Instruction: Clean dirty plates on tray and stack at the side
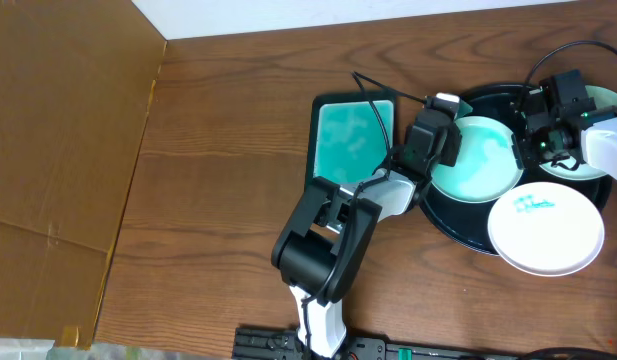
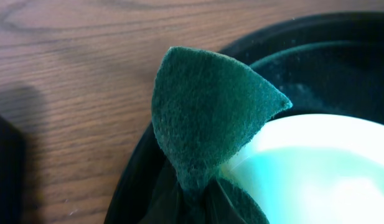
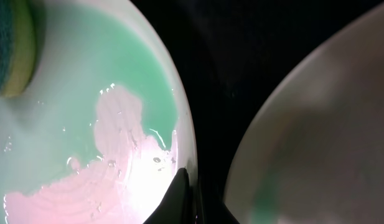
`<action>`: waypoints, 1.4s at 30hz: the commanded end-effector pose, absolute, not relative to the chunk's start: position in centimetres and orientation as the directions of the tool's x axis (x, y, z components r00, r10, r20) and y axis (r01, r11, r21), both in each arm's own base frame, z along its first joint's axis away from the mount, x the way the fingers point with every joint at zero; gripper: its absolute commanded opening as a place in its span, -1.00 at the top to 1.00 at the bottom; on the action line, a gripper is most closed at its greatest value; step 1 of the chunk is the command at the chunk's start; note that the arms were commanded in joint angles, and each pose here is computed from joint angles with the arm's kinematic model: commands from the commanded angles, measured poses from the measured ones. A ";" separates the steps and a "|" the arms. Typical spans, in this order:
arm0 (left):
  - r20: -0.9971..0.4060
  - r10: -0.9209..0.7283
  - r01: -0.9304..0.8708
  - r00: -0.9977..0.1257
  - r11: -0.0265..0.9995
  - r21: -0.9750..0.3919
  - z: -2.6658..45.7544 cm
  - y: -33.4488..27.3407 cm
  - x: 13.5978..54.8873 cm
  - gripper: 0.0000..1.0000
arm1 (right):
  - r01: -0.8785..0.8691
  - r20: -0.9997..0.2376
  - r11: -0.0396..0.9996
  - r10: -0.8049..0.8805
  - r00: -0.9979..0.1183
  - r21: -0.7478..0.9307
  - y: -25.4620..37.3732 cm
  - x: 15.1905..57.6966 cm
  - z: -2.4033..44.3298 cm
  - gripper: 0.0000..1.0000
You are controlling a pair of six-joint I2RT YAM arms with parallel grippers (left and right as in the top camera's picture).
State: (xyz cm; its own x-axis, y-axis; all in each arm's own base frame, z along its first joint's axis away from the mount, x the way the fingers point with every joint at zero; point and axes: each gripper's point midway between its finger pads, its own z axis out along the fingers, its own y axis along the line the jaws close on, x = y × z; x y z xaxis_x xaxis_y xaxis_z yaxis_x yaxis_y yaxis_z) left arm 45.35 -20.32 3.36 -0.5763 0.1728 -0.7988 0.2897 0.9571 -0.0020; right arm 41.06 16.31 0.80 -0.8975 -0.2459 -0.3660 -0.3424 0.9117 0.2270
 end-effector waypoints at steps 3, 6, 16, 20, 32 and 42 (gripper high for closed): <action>-0.772 0.233 0.226 -0.591 0.967 0.119 2.9 -17.9 45.3 0.86 | -0.366 -0.342 0.913 -0.291 -0.894 0.181 15.6 40.4 0.1 0.98; -0.790 0.241 0.252 -0.563 0.961 0.114 4.3 -19.4 44.9 0.86 | -0.366 -0.339 0.913 -0.291 -0.895 0.182 15.6 40.3 0.1 0.98; -0.853 0.278 0.320 -0.441 0.937 0.140 7.2 -22.1 45.5 0.86 | -0.366 -0.339 0.913 -0.291 -0.894 0.182 15.6 40.3 0.1 0.98; -0.843 0.284 0.334 -0.458 0.933 0.132 5.3 -22.1 45.7 0.86 | -0.366 -0.339 0.913 -0.291 -0.894 0.182 15.6 40.3 0.1 0.98; -0.760 0.259 0.296 -0.596 0.951 0.092 4.4 -20.5 43.3 0.86 | -0.366 -0.340 0.913 -0.291 -0.894 0.182 15.6 40.3 0.1 0.98; -0.838 0.087 0.220 -0.539 0.975 -0.041 17.7 -18.2 39.4 0.85 | -0.331 -0.324 0.923 -0.258 -0.910 0.195 15.6 40.1 0.0 0.98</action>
State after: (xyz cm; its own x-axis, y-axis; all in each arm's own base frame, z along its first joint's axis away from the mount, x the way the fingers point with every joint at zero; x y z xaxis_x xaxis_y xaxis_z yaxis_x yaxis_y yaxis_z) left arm 40.40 -19.21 12.64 -0.5894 0.1787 -0.7878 0.2626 0.9646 0.0224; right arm 40.75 16.35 0.72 -0.8932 -0.2693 -0.3601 -0.3636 0.9037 0.2261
